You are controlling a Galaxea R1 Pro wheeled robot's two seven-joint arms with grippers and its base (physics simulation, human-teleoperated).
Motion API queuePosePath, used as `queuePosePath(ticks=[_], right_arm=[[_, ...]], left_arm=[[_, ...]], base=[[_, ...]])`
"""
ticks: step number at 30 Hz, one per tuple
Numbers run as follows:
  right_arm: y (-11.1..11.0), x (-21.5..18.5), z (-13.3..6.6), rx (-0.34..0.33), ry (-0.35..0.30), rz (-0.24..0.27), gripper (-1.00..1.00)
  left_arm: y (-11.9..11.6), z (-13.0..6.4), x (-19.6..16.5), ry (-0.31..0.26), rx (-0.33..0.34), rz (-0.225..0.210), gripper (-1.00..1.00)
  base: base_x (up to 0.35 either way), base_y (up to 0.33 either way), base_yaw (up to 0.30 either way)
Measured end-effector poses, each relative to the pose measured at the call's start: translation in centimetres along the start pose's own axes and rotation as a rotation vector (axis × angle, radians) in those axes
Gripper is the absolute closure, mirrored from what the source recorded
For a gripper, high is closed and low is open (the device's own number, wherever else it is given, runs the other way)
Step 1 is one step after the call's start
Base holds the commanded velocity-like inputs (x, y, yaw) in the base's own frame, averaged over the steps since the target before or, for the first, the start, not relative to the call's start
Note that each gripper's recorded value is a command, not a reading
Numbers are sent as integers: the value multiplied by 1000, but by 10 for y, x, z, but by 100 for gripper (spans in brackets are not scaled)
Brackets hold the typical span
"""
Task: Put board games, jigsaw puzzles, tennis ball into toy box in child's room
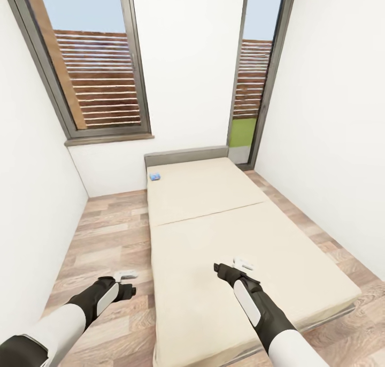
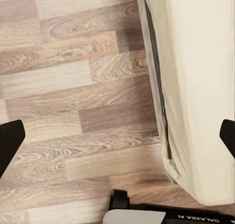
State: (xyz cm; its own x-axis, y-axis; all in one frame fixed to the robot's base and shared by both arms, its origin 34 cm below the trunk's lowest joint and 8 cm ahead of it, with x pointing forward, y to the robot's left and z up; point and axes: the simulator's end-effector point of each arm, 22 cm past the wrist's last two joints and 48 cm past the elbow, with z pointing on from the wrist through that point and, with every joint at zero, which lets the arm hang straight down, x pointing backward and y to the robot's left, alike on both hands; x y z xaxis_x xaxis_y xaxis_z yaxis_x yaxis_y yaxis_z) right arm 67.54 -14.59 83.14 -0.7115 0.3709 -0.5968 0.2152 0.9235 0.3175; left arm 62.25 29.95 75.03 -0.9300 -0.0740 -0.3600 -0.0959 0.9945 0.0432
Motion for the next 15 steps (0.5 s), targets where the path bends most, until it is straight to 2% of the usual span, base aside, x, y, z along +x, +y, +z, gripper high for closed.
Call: queuePosePath(ticks=[4, 9, 15], right_arm=[[1, -2, -1, -1, -3, -1, -100], [1, -2, -2, -2, -5, -1, -100], [1, -3, -2, -2, -5, -2, -100]], left_arm=[[0, -1, -1, -3, 0, 0, -100], [0, -2, -2, -5, 0, -1, -100], [0, -2, -2, -6, 1, -1, -100]], base=[[1, 1, -154], [0, 21, -49], [-14, 134, -11]])
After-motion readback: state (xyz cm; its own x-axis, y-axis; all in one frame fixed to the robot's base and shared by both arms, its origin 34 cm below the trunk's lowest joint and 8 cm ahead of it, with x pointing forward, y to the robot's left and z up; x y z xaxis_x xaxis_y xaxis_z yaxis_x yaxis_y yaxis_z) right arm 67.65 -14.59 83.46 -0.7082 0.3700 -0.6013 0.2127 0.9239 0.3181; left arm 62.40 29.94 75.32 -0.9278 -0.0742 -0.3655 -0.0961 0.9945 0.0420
